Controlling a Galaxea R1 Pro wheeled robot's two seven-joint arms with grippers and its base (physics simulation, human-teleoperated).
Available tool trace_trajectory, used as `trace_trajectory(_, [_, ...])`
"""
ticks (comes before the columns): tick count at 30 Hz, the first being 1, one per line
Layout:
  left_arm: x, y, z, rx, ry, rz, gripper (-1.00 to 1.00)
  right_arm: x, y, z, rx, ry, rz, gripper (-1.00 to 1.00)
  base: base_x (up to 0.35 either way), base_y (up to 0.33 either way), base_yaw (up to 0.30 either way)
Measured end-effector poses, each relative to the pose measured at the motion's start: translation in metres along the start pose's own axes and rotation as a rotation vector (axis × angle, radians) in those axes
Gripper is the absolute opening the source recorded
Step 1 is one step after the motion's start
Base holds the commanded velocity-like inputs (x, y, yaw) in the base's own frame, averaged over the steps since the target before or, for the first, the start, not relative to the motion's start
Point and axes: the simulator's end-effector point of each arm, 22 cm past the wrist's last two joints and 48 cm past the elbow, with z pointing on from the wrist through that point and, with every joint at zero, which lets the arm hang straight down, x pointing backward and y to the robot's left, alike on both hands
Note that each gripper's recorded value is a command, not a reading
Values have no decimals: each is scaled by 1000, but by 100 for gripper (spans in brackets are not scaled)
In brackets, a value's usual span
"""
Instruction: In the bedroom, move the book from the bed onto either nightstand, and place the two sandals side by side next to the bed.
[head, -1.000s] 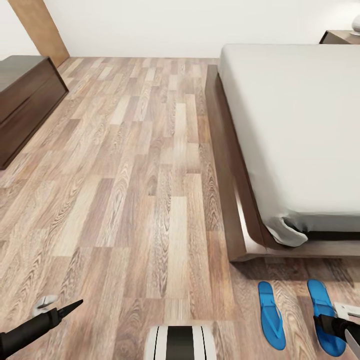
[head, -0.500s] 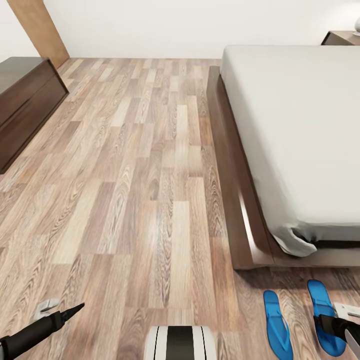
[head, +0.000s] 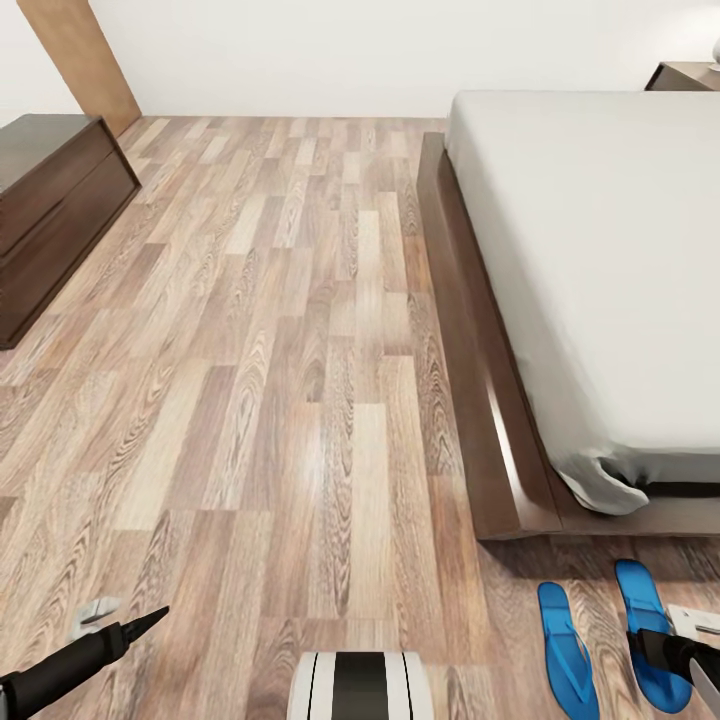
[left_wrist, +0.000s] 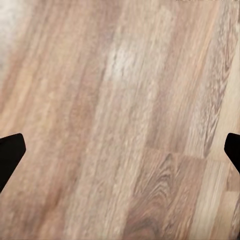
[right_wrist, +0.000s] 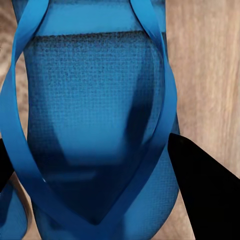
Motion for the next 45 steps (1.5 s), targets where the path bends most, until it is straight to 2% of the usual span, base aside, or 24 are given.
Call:
trace_trajectory(8, [0, 0, 0, -1, 3, -5, 100, 0, 0, 0, 0, 0, 0, -100, 0, 1, 0])
trace_trajectory(41, [51, 36, 14, -58, 106, -63, 100, 54, 6, 33, 18, 121, -48, -100, 0, 0, 0])
trace_trajectory(42, [51, 36, 14, -58, 106, -63, 100, 51, 7, 33, 17, 111, -49, -100, 0, 0, 0])
trace_trajectory(44, [51, 36, 14, -57, 106, -63, 100, 35, 8, 34, 13, 38, -55, -100, 0, 0, 0])
trace_trajectory(45, [51, 36, 14, -57, 106, -63, 100, 22, 9, 34, 10, -20, -59, -100, 0, 0, 0])
